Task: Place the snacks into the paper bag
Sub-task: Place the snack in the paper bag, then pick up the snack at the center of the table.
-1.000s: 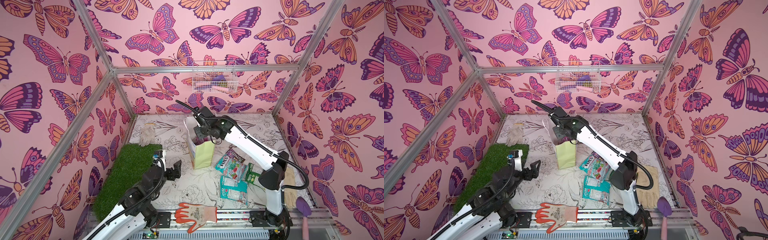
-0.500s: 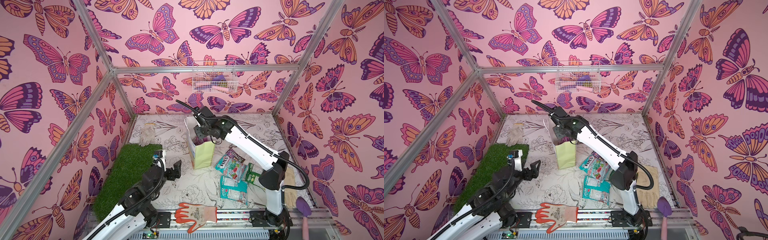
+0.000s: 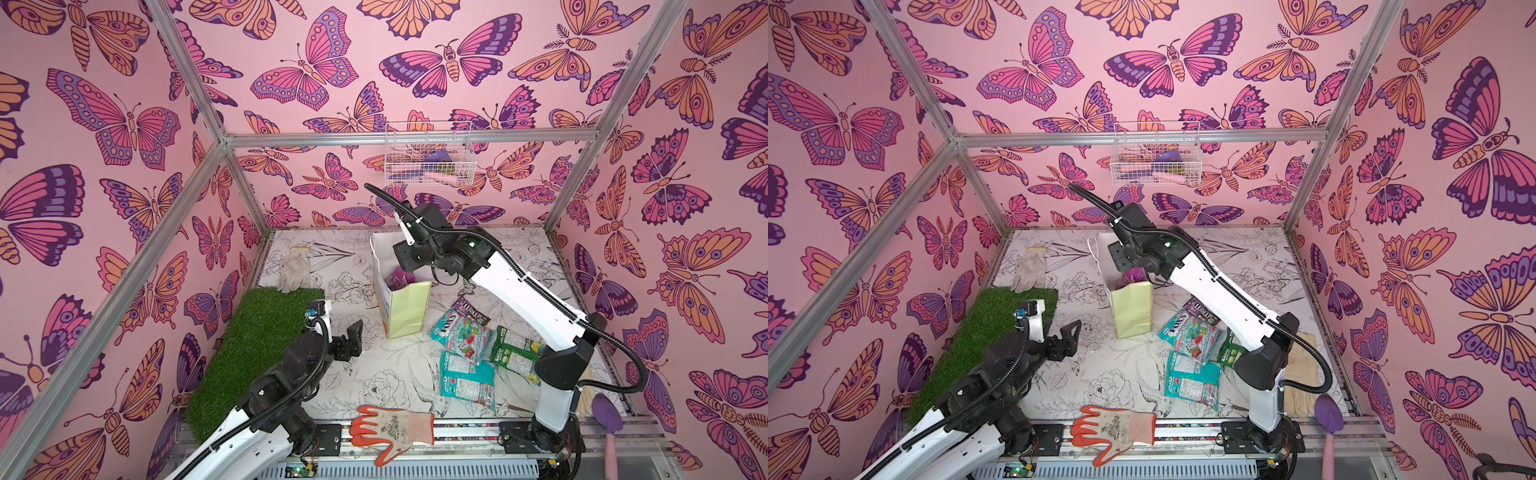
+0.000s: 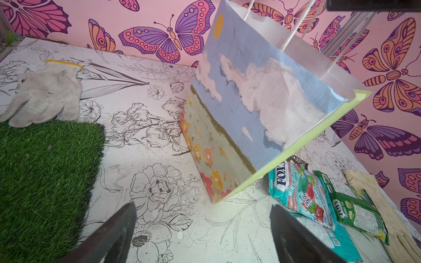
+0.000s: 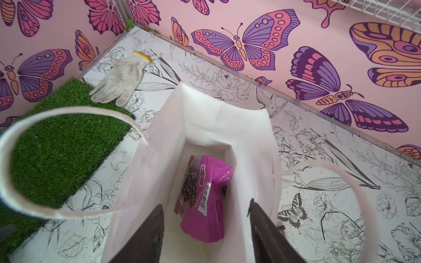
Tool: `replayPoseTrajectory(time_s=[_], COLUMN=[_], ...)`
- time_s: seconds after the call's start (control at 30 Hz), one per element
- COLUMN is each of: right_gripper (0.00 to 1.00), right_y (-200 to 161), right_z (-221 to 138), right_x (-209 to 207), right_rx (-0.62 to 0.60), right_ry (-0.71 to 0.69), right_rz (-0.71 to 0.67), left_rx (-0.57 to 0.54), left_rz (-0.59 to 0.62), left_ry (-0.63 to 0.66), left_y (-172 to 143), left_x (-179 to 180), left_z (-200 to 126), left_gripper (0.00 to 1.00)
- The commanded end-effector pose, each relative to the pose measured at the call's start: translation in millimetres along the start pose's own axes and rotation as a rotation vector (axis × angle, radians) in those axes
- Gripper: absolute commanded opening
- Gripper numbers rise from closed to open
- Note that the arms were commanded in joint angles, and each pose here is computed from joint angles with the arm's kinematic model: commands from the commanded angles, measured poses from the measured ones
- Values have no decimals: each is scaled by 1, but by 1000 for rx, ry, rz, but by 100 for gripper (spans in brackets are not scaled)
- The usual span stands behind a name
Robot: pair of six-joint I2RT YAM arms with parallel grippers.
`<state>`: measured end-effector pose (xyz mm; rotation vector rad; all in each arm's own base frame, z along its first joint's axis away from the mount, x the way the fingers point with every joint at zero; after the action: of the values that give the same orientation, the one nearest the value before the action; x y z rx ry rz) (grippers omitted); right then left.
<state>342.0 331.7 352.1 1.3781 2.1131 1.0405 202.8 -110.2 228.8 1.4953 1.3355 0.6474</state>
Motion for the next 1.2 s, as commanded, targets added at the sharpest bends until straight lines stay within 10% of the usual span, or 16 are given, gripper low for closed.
replayPoseTrajectory(time_s=[0.0, 1.17], right_gripper=[63, 87], right_y=[11, -21], right_z=[-32, -105], right_x=[0, -71], right_rx=[-45, -164], right_ry=[35, -120], right_rz=[-1, 54], left_rx=[8, 34], left_rz=[3, -6], left_ry=[20, 21], left_y=[-2, -10], left_x=[3, 0], left_z=[0, 12], left_gripper=[93, 93])
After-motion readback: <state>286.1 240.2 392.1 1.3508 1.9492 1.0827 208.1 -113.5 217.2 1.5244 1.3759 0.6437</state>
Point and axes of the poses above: each gripper's point midway between its finger pads, its own z axis out along the fingers, its own x axis along the line the jaws close on, y = z × x, the point moved 2 cm from there along -z, back along the fingers, and after that the axes turned 6 degrees about z, right-handed, at the moved point
